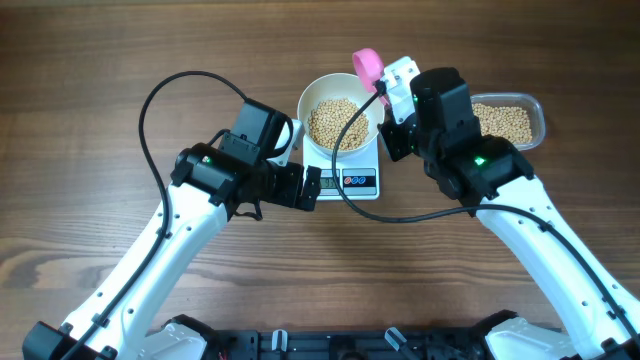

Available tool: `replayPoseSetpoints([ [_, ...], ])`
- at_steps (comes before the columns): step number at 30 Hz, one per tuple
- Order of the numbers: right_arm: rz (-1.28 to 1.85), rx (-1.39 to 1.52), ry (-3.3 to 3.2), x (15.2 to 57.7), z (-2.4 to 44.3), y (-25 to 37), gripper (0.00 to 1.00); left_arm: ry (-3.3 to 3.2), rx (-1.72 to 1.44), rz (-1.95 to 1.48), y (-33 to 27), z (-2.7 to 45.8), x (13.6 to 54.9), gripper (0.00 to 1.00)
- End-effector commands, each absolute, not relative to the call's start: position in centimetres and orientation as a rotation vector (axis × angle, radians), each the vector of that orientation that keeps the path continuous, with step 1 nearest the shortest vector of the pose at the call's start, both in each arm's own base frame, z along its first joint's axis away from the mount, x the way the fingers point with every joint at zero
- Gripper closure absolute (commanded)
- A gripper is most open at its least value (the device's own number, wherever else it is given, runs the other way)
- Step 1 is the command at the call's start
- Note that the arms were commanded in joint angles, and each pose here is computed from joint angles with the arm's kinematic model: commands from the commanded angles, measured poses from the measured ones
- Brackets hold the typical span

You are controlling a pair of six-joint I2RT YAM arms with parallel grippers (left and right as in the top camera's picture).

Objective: Scoop item into bowl and weigh 150g on scale
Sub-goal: 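Move the empty pink scoop right back over the soybean tub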

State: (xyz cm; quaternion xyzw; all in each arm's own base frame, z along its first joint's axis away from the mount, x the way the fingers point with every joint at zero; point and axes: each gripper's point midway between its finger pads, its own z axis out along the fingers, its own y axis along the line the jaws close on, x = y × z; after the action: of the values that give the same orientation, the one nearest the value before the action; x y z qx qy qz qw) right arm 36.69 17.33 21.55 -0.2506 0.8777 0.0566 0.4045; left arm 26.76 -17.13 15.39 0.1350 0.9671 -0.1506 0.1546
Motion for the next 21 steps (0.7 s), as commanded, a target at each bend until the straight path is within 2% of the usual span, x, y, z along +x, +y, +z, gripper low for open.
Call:
replayPoseSetpoints([
  [1, 0.264, -0.654, 2.156, 36.3, 23.9, 18.8, 0.96, 2.778, 0.389, -0.451, -17.4, 15.2, 26.6, 0.0],
  [17, 0.266, -0.648, 2.161, 36.2, 23.9, 18.8, 0.96, 2.779, 0.397, -0.453, -17.5, 15.2, 26.6, 0.0],
  [21, 0.283, -0.57, 2.121, 36.0, 26.3, 17.6, 0.96, 2.778, 0.393, -0.454, -17.5, 15.2, 26.6, 0.0],
])
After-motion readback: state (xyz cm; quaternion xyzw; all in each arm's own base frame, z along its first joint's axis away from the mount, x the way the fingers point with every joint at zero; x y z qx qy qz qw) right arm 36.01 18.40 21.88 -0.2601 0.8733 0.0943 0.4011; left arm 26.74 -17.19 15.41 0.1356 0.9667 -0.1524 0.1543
